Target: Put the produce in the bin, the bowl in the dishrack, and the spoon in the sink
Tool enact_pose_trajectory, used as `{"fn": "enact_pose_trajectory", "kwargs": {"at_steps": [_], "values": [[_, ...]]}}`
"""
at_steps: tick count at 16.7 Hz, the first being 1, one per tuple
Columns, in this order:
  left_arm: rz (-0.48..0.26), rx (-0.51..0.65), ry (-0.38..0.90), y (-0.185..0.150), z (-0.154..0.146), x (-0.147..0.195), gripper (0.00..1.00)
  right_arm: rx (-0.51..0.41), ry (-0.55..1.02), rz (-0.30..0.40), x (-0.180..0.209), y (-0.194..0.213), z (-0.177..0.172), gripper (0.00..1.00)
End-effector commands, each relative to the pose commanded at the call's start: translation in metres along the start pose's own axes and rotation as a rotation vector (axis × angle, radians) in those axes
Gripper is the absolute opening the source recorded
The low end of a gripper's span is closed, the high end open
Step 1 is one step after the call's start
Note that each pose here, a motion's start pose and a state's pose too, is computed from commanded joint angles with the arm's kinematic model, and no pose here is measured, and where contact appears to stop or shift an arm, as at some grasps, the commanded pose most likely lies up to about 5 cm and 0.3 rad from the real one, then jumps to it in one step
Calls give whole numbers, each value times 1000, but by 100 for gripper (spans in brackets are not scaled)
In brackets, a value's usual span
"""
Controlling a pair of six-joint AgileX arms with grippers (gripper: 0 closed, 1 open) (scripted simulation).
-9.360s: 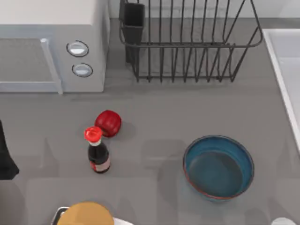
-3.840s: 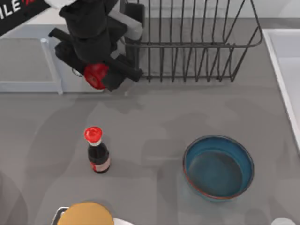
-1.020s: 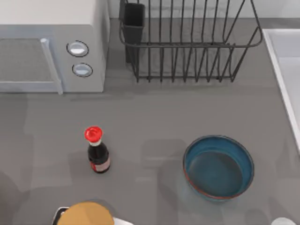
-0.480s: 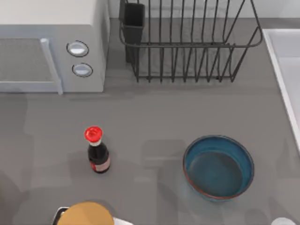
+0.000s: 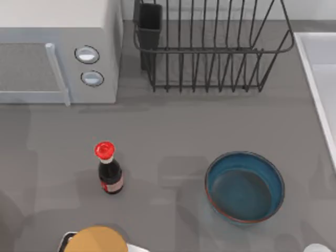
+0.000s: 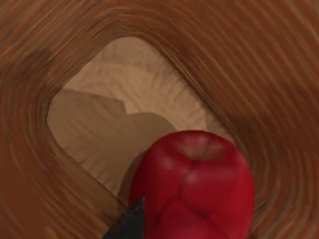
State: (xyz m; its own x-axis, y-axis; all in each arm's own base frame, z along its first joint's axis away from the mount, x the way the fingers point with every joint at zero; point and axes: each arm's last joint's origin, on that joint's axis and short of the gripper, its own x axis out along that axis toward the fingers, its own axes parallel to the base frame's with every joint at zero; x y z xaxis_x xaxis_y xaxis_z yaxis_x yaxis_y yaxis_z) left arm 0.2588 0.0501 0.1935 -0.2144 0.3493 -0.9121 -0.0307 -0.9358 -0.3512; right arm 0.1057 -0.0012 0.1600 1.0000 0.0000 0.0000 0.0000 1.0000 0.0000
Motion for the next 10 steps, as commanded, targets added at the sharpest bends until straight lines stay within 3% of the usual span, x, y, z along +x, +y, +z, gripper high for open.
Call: {"fn": "enact_pose_trajectory", "kwargs": {"at_steps": [10], "values": [[2,-8,8,1,1,-1,100,0,0,0,0,0,0,100]]}}
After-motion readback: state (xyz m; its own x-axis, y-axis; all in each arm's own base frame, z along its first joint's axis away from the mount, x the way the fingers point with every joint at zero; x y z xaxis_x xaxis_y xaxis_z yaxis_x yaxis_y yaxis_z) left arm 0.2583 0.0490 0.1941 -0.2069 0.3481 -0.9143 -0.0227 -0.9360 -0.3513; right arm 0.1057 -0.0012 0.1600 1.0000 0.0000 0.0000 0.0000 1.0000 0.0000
